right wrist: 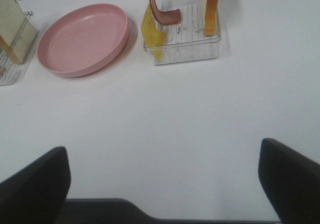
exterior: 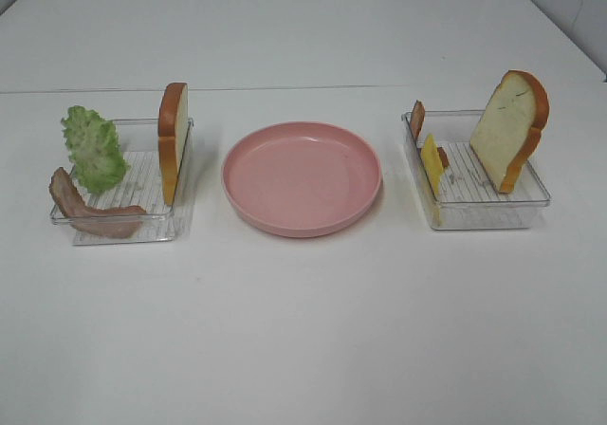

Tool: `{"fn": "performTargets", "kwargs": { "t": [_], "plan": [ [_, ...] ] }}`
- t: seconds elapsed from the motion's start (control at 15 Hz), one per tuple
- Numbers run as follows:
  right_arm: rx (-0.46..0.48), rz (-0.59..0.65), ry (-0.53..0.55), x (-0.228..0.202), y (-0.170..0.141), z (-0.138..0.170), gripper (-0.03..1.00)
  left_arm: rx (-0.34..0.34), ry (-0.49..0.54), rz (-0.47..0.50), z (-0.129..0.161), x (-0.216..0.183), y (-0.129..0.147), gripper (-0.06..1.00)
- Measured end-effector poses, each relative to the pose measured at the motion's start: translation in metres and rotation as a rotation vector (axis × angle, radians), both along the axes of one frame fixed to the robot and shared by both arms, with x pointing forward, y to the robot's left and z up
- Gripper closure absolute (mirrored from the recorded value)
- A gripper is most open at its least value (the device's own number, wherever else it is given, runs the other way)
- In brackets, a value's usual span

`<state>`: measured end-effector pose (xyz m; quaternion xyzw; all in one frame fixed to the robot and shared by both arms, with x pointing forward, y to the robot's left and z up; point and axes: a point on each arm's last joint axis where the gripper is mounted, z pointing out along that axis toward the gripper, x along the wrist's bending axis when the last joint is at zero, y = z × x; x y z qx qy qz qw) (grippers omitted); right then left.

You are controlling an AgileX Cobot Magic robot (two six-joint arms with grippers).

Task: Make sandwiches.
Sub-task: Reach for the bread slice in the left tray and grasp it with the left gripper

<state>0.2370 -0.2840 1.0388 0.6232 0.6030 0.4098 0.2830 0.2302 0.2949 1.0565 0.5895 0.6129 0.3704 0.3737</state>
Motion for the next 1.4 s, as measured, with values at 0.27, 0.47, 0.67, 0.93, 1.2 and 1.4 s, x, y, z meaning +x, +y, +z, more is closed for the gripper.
{"fn": "performTargets", "kwargs": {
  "t": [0.27, 0.47, 0.67, 0.93, 1.2, 1.4],
  "plan": [
    [0.0, 0.0, 0.0, 0.0, 0.0, 0.0, -0.01, 0.0, 0.0, 0.0, 0.0, 0.0, 0.0, -0.05],
    [0.0, 0.0, 0.0, 0.0, 0.0, 0.0, -0.01, 0.0, 0.0, 0.0, 0.0, 0.0, 0.0, -0.05],
    [0.0, 0.0, 0.0, 0.0, 0.0, 0.0, -0.01, 0.0, 0.0, 0.0, 0.0, 0.0, 0.0, -0.05],
    [0.0, 0.0, 0.0, 0.0, 0.0, 0.0, -0.01, -0.001, 0.155, -0.01, 0.013, 0.013, 0.001, -0.05],
    [0.0, 0.0, 0.0, 0.0, 0.0, 0.0, -0.01, -0.012, 0.344, -0.018, 0.069, 0.066, 0.005, -0.05],
    [0.0, 0.0, 0.0, 0.0, 0.0, 0.0, -0.01, -0.029, 0.416, -0.011, 0.096, 0.116, 0.01, -0.05]
  ]
}}
